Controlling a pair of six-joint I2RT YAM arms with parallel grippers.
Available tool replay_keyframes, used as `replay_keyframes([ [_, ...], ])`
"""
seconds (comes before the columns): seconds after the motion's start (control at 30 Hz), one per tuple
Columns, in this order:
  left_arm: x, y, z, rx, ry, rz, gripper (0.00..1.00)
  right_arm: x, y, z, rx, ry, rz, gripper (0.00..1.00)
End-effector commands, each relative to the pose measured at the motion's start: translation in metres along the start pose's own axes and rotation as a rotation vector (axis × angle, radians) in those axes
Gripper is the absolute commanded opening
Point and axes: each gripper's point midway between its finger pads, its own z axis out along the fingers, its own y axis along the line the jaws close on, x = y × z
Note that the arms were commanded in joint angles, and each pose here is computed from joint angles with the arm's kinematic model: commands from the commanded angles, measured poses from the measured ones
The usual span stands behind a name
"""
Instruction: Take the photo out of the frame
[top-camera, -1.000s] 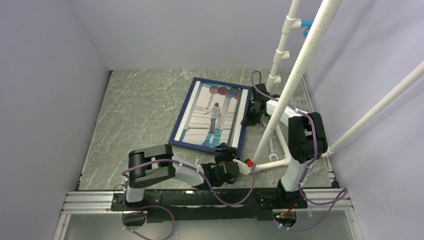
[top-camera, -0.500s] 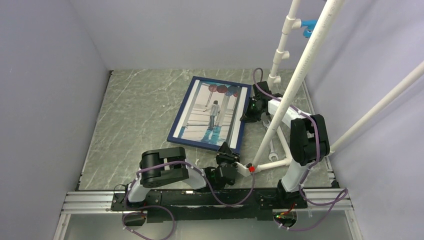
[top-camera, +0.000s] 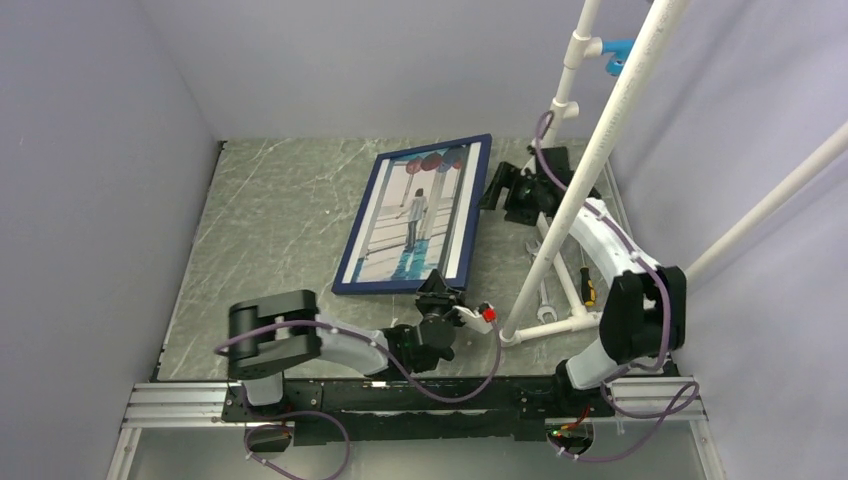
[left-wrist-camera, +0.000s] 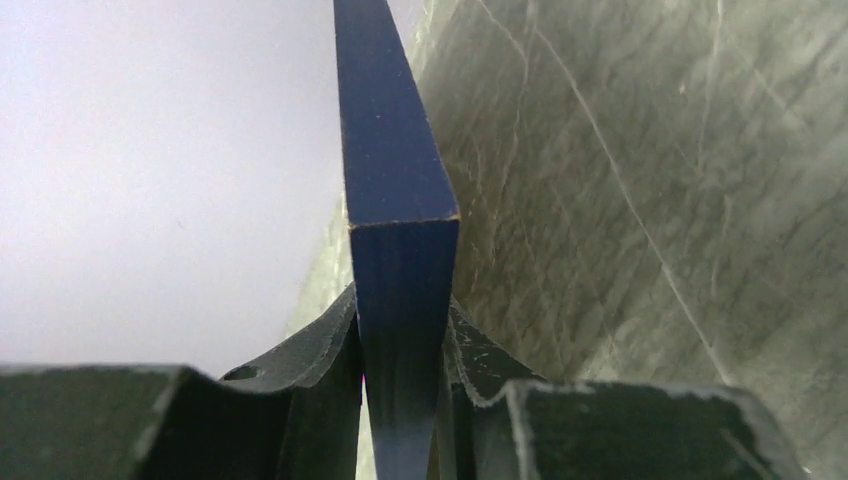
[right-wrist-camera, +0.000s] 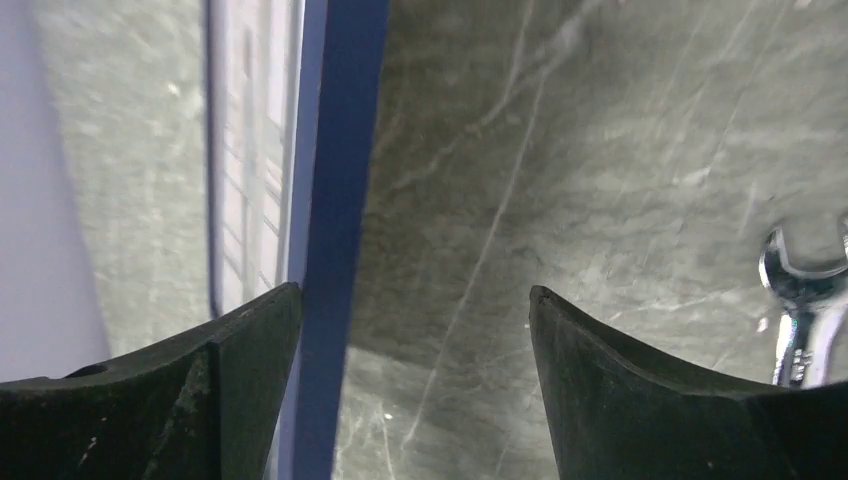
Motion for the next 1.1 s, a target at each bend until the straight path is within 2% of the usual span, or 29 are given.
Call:
replay_keyframes([
  [0.0,-0.017,0.044,-0.015,-0.039,-0.005,-0.375,0.00,-0.048,0.003,-0.041,-0.057,-0.177,-0.038,0.84],
  [0.17,-0.021,0.066,-0.030,0.028,-0.001,-0.590,0.00,-0.044,-0.015,-0.049,0.003,-0.231,-0.042,0.84],
  [0.57,-0.004,0.144,-0.060,0.048,-0.026,-1.125,0.00,-0.022,-0.049,-0.032,0.092,-0.204,-0.029,0.82],
  [0.87,0.028,0.189,-0.067,-0.008,-0.053,-1.418,0.00,-0.010,-0.056,-0.020,0.092,-0.166,-0.021,0.81],
  [1.07,0.041,0.200,-0.081,-0.029,-0.172,-1.581,0.00,-0.004,-0.058,-0.013,0.083,-0.150,-0.014,0.81],
])
